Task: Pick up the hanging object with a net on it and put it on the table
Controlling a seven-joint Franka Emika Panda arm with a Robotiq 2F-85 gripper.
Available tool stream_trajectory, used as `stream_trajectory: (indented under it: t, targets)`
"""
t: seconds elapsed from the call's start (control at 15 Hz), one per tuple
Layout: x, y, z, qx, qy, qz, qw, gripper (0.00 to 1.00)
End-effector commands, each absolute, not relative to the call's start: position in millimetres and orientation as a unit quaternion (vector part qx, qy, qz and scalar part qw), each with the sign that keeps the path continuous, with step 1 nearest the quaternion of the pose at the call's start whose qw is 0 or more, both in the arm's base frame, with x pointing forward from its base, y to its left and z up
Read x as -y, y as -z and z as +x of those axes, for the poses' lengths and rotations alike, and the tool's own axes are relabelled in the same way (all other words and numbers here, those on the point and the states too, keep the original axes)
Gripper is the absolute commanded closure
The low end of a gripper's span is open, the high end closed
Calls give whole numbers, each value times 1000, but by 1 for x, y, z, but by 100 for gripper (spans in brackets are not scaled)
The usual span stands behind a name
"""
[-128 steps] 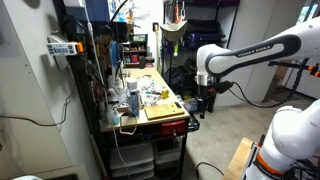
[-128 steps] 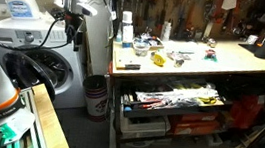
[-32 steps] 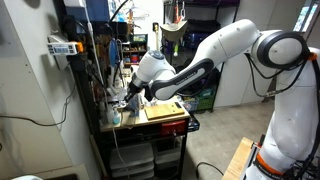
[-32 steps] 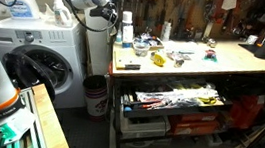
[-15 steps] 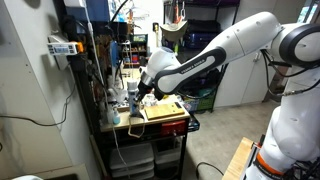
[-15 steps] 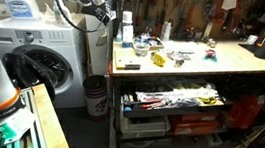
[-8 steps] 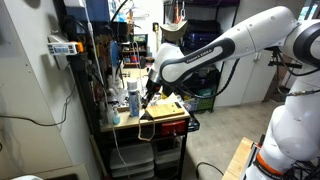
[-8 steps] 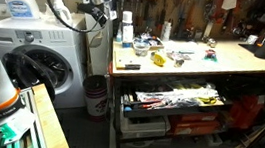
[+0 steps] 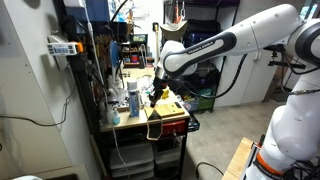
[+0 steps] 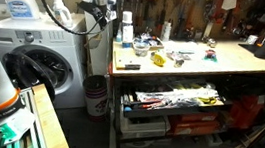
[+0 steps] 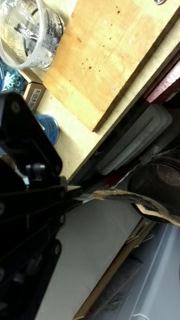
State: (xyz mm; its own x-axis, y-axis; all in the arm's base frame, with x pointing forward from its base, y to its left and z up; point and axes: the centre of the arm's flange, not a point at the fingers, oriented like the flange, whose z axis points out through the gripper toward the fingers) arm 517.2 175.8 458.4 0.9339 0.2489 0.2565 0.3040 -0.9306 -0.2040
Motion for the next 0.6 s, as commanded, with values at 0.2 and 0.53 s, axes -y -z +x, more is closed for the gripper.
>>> stream_trajectory:
  t: [0.2,0.53]
  targets:
    - [-119,-462,556,73,24,-978,192,99]
    - [-45,-449,594,-25,-65,-972,225,99]
